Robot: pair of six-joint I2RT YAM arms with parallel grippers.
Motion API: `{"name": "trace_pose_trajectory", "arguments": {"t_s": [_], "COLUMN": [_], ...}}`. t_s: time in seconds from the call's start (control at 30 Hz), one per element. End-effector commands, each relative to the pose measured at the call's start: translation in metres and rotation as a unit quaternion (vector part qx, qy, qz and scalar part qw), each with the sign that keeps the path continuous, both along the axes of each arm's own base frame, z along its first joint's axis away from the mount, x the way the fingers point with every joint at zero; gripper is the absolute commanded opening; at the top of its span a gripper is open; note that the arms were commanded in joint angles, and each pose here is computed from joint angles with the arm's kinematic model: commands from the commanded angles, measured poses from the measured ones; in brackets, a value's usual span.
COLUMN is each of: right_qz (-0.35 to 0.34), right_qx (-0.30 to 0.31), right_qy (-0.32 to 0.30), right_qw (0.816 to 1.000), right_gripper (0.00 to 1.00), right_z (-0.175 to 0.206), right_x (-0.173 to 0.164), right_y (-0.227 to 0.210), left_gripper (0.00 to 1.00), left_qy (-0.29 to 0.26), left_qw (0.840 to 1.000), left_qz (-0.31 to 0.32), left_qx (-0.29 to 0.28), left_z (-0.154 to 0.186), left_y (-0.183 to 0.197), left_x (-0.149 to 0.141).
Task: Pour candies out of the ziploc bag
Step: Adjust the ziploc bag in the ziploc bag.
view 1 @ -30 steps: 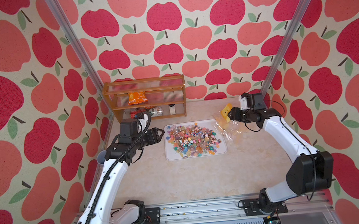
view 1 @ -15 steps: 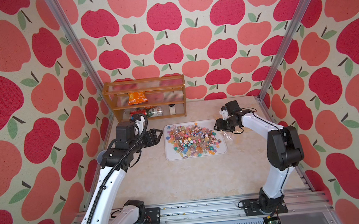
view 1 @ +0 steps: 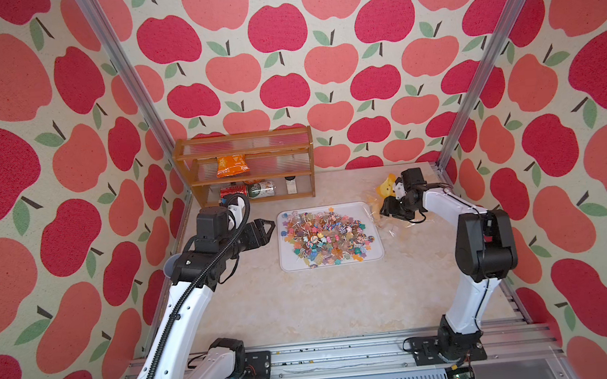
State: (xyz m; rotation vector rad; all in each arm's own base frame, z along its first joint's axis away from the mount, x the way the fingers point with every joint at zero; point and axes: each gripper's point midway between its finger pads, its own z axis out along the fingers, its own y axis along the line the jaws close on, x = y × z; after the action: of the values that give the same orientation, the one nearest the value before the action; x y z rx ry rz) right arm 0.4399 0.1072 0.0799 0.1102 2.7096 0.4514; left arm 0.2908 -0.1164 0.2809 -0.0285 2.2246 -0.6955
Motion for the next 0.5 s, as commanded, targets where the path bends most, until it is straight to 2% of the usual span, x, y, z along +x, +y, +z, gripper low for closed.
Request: {"name": "trace_pose_trajectory", "arguments": {"t_s": [0.0, 0.13, 0.27, 0.47], "right_qz": [-0.006, 0.013, 0.053, 0.082], "right_qx": [0.001, 0.001, -0.003, 0.019], "right_qy": [-0.013, -0.039, -0.066, -0.047], "right_qw": [1.0, 0.999, 0.996, 0.995], "right_gripper": [0.58, 0.58, 0.58, 0.59], "right_z": [0.009, 0.028, 0.041, 0.027], "right_x": [0.003, -0.007, -0.022, -0.022], "right_y": [0.0, 0.018, 0.053, 0.084], "left_gripper": [0.74, 0.74, 0.74, 0.74], "left_qy": [0.006, 0.005, 0.003, 0.003], "left_qw": [1.0, 1.0, 1.0, 1.0], "left_qz": [0.008, 0.008, 0.007, 0.006], "left_qx": [0.006, 0.003, -0.004, -0.008], "left_z": [-0.004, -0.003, -0.001, 0.001], "left_y": [0.004, 0.004, 0.003, 0.002], "left_x": [0.0, -0.001, -0.001, -0.003]}}
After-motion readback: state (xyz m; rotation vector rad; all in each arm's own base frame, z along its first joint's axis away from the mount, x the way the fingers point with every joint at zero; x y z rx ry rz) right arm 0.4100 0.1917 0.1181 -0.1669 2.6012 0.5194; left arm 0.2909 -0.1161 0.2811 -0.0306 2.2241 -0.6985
